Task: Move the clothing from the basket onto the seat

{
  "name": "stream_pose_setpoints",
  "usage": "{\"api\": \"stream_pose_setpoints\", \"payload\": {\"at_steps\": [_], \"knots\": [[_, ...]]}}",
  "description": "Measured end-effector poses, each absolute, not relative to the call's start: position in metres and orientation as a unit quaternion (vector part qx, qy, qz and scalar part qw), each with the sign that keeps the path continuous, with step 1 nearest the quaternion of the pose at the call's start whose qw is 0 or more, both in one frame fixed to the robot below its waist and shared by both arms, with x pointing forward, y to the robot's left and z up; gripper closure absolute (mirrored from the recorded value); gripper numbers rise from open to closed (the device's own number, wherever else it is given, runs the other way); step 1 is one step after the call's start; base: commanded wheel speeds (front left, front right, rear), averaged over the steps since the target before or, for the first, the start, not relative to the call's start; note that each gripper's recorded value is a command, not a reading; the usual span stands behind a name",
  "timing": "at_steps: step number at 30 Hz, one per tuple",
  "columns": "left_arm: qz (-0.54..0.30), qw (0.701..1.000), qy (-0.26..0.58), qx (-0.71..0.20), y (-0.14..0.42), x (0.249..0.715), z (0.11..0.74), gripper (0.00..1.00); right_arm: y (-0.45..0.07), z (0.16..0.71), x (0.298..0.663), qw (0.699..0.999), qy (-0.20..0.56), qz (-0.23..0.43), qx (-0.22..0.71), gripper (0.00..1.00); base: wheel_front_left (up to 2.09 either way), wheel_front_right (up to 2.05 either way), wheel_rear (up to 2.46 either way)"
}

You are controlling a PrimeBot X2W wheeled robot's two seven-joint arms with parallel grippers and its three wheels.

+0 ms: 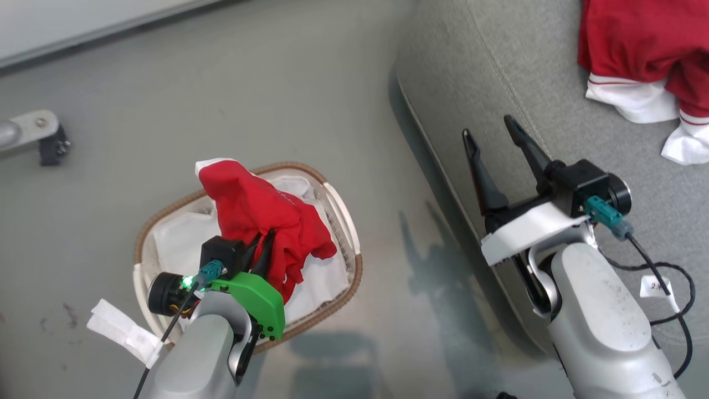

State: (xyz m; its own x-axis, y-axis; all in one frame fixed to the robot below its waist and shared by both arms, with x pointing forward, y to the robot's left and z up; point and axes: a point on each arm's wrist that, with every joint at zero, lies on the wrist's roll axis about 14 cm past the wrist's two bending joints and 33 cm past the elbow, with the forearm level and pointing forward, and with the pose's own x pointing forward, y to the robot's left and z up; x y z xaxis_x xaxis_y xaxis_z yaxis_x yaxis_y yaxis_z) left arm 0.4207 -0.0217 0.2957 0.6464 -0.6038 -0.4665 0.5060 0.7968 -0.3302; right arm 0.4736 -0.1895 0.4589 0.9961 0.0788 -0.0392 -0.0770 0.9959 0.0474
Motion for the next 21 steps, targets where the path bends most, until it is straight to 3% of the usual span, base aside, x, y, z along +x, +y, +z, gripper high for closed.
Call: {"api": "stream_pose_setpoints", "payload": {"at_steps": [11, 21], "knots": [[-0.267, 0.944, 0.165, -0.099, 0.002, 0.439, 0.383, 1.00, -0.171, 0.474, 0.444, 0.998, 0.011, 0.056, 0.036, 0.00, 0.00, 0.00, 0.00], [-0.256, 0.959, 0.054, -0.111, 0.010, 0.443, 0.462, 1.00, -0.163, 0.478, 0.412, 0.997, 0.013, 0.063, 0.037, 0.00, 0.00, 0.00, 0.00]]}}
